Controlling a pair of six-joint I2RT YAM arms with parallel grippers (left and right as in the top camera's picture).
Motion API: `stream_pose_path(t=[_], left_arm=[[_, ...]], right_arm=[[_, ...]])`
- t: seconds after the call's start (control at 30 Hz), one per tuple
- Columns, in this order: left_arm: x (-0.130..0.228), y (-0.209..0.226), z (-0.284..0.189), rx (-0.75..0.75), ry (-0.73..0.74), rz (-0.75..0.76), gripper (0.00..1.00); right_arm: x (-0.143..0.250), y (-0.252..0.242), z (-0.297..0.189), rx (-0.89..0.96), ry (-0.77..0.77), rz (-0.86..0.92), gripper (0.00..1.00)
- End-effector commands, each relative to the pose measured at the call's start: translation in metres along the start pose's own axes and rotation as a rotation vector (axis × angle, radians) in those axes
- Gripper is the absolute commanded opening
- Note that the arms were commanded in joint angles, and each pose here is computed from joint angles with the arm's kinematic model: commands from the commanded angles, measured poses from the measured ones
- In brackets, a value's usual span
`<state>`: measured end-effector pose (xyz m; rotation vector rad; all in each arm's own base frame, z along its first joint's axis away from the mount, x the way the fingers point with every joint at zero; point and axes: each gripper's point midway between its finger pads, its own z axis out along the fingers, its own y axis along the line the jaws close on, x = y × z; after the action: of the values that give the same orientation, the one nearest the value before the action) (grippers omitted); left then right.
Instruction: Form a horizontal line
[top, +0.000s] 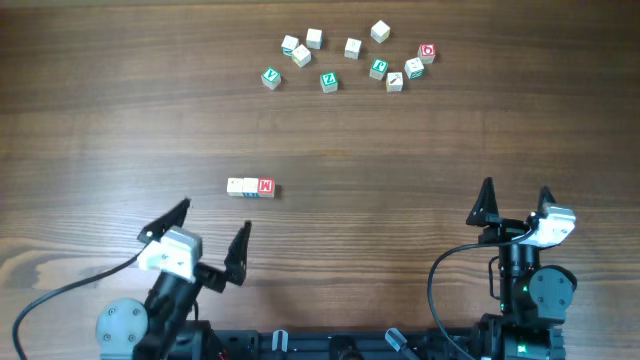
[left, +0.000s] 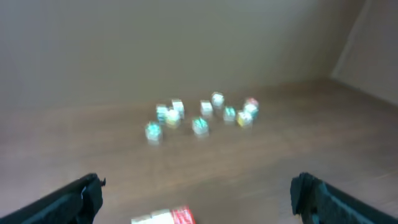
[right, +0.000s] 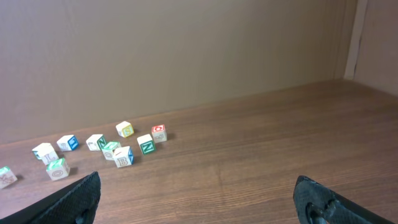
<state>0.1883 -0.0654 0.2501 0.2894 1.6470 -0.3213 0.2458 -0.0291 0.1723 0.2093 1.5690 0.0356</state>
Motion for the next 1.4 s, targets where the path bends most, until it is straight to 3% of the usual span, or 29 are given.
stream_pose_path(t=[0.0, 0.2, 0.37, 0.6, 0.77, 1.37], left_arm=[[0.028, 0.01, 0.019, -0.015, 0.0, 0.213, 1.0], [0.074, 0.027, 0.046, -0.057, -0.022, 0.212, 1.0], [0.085, 0.06, 0.045, -0.242, -0.024, 0.032, 1.0], [0.071, 0.066, 0.043, -0.279, -0.079, 0.081, 1.0], [0.088, 0.07, 0.043, -0.298, -0.026, -0.018, 1.0], [0.087, 0.07, 0.043, -0.299, -0.03, -0.018, 1.0]], right_arm=[[-0.003, 0.002, -0.001, -0.016, -0.013, -0.01, 1.0], [-0.003, 0.002, -0.001, -0.016, -0.013, -0.01, 1.0], [-0.003, 0.002, -0.001, -0.016, -0.013, -0.01, 1.0], [-0.003, 0.002, -0.001, -0.016, -0.013, -0.01, 1.0], [-0.003, 0.003, -0.001, -0.016, -0.013, -0.01, 1.0], [-0.003, 0.002, -0.001, -0.016, -0.013, -0.01, 1.0]])
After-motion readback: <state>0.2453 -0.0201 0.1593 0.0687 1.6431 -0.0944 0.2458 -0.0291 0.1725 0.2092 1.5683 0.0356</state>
